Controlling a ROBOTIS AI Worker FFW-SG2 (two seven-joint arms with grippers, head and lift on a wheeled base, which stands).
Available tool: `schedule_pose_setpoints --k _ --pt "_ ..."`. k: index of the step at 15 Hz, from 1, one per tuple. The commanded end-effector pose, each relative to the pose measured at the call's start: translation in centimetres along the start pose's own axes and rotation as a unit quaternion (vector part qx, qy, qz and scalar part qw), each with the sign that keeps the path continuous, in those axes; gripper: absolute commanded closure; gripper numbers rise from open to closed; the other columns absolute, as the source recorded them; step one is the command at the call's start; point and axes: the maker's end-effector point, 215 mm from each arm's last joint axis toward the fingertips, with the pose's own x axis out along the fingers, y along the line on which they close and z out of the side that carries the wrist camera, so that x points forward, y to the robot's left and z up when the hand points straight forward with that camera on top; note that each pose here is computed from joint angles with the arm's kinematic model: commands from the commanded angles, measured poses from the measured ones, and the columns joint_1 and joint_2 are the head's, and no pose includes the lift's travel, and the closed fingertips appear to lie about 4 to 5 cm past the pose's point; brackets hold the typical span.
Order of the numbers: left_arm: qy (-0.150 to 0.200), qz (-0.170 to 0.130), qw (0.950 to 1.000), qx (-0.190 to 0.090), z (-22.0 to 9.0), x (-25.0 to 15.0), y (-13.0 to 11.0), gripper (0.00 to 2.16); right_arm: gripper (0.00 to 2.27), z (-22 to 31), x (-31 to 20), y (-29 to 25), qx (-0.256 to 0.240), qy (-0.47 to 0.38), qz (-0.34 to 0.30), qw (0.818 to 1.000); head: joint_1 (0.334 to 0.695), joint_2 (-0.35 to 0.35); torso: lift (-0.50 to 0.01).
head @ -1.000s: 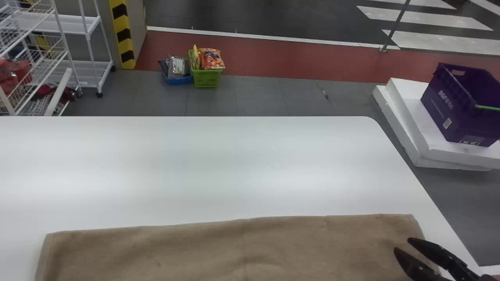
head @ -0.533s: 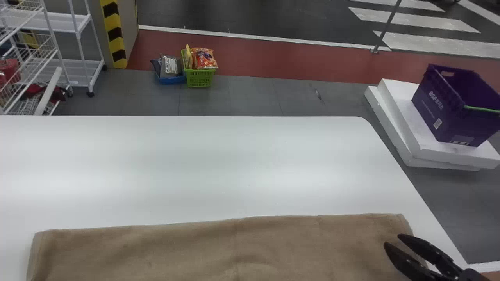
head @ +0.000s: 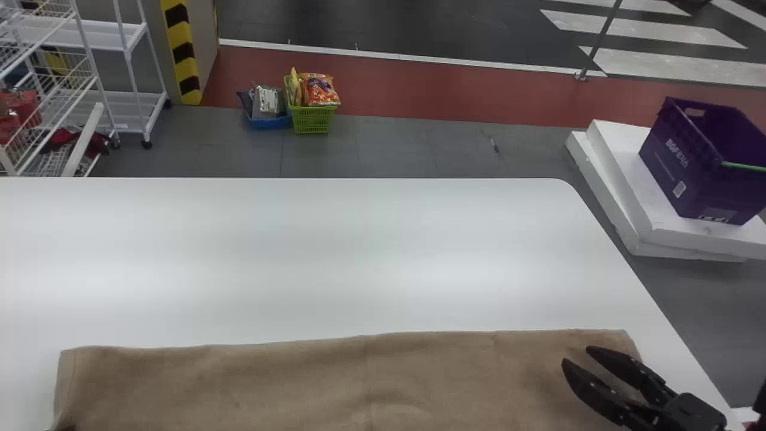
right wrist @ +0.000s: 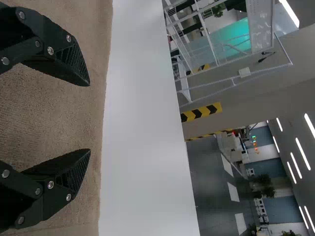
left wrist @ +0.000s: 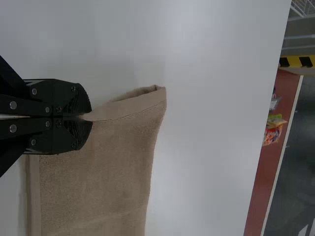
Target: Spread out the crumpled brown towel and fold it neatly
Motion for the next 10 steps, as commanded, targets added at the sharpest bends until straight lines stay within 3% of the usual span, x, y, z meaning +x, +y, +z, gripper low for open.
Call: schedule_pose_setpoints --k 1,6,7,8,9,10 --pt "0.002 -0.012 0.9999 -0.003 0.1 -0.4 -1.0 1.56 0.43 -0.3 0.8 0.4 -0.004 0.005 0.002 1.0 0.695 -0.177 -0.126" --pt "0.004 -0.035 0.9994 -0.002 0.2 -0.7 -3.1 1.56 0.43 -1.3 2.5 1.7 -0.014 0.02 0.008 1.0 0.695 -0.177 -0.126" --pt "0.012 -0.042 0.9991 -0.005 -0.1 -1.0 -3.7 1.56 0.63 -1.5 2.8 2.0 -0.016 0.025 0.012 0.999 0.695 -0.176 -0.126" --pt "0.01 -0.049 0.9988 -0.002 0.3 -1.5 -4.5 1.56 1.0 -1.6 3.1 2.3 -0.016 0.025 0.015 0.999 0.695 -0.176 -0.126" --pt "0.02 -0.062 0.9979 -0.004 0.0 -2.2 -5.6 1.56 1.54 -1.5 3.4 2.7 -0.019 0.027 0.02 0.999 0.695 -0.178 -0.126" --pt "0.004 -0.076 0.9971 0.003 1.4 -3.0 -6.8 1.56 1.91 -1.6 3.6 3.0 -0.022 0.031 0.022 0.999 0.695 -0.179 -0.126"
